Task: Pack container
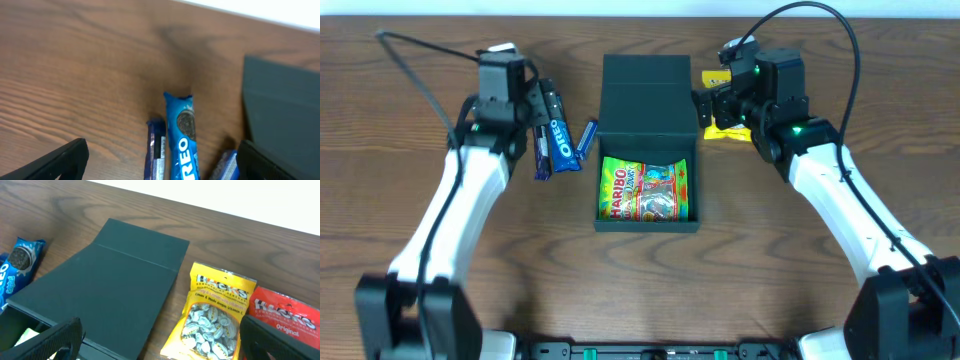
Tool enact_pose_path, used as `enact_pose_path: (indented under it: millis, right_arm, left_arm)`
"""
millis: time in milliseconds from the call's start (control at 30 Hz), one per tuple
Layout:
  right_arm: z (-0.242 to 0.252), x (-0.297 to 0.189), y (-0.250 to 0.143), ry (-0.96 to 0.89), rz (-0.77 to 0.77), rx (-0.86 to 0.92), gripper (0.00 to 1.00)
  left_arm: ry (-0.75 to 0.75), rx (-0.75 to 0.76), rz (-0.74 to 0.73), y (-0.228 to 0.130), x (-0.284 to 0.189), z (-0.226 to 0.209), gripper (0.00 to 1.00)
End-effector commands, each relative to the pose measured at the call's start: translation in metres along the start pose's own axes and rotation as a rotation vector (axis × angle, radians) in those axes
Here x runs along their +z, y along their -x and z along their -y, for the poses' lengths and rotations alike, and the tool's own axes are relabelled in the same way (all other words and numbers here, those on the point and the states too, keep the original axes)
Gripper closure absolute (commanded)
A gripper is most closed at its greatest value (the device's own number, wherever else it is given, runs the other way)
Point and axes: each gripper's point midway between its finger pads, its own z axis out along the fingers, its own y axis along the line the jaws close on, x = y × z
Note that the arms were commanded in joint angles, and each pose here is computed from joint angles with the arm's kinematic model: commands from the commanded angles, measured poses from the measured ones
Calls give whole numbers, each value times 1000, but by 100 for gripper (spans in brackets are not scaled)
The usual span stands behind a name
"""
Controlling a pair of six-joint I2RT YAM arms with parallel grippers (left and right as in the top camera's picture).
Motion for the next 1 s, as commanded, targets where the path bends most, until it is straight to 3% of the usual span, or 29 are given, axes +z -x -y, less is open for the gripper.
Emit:
enact_pose_path:
  millis: [0, 233, 633, 933, 967]
  right_arm:
    - [7, -4, 10, -15, 24, -10, 1]
    - [7, -4, 1, -14, -14, 25, 1]
    - [6, -7, -29, -14, -136, 55, 1]
    - [6, -7, -30, -15, -138, 69, 1]
    - [6, -7, -30, -15, -138, 69, 1]
  left_arm:
    - [14, 2, -54, -2, 24, 4, 5]
    - [-140, 1, -144, -25, 68, 37, 5]
    - [-156, -26, -76, -11, 80, 42, 5]
    - [-133, -72, -146, -42, 118, 40, 0]
    - [-131, -80, -148, -44, 120, 40, 5]
